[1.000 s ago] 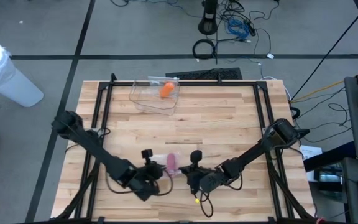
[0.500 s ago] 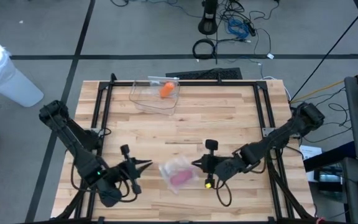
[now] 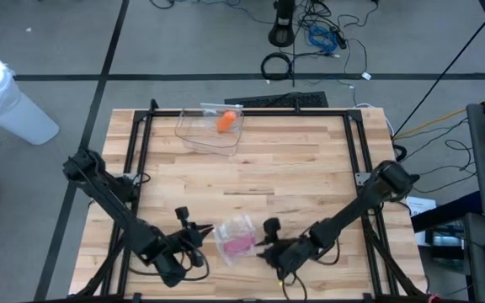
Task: Roll bandage
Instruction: Close the transparent zip bag
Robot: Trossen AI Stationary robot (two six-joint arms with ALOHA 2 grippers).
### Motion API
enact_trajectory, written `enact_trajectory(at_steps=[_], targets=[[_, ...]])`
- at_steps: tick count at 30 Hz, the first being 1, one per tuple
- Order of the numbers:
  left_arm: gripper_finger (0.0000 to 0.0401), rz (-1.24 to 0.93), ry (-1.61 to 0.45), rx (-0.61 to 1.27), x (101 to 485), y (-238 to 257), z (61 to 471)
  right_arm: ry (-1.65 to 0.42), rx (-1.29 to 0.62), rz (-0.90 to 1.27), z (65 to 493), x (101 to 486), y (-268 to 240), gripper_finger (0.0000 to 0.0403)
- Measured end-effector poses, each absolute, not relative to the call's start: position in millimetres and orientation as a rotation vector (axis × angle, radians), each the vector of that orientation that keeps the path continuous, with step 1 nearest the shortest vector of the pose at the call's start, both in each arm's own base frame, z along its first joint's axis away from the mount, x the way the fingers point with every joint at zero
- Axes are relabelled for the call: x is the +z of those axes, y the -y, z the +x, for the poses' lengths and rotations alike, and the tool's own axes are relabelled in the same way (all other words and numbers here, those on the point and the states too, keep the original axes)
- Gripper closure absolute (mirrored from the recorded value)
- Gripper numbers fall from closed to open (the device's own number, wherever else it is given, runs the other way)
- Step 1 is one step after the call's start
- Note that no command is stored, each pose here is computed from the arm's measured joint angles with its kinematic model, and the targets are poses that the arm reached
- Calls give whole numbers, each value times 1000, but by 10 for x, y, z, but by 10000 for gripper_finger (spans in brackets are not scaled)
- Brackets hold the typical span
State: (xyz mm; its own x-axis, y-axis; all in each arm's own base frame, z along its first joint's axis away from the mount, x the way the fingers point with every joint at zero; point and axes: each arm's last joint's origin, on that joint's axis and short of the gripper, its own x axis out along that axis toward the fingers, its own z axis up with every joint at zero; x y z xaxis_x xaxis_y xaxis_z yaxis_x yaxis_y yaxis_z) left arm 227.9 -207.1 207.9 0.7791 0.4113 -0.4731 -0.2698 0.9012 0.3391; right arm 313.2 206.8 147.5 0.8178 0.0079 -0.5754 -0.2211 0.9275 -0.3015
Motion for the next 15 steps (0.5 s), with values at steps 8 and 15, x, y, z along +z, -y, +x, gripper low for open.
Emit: enact_trajectory(at_steps=[8,15], targets=[[361,326,-657,450,1615,2005,2552,-580,220,-681,3300,1209,-2233,182],[361,215,-725,525,1417,1828,2727,-575,91,-879,3514,1109,-2256,161]])
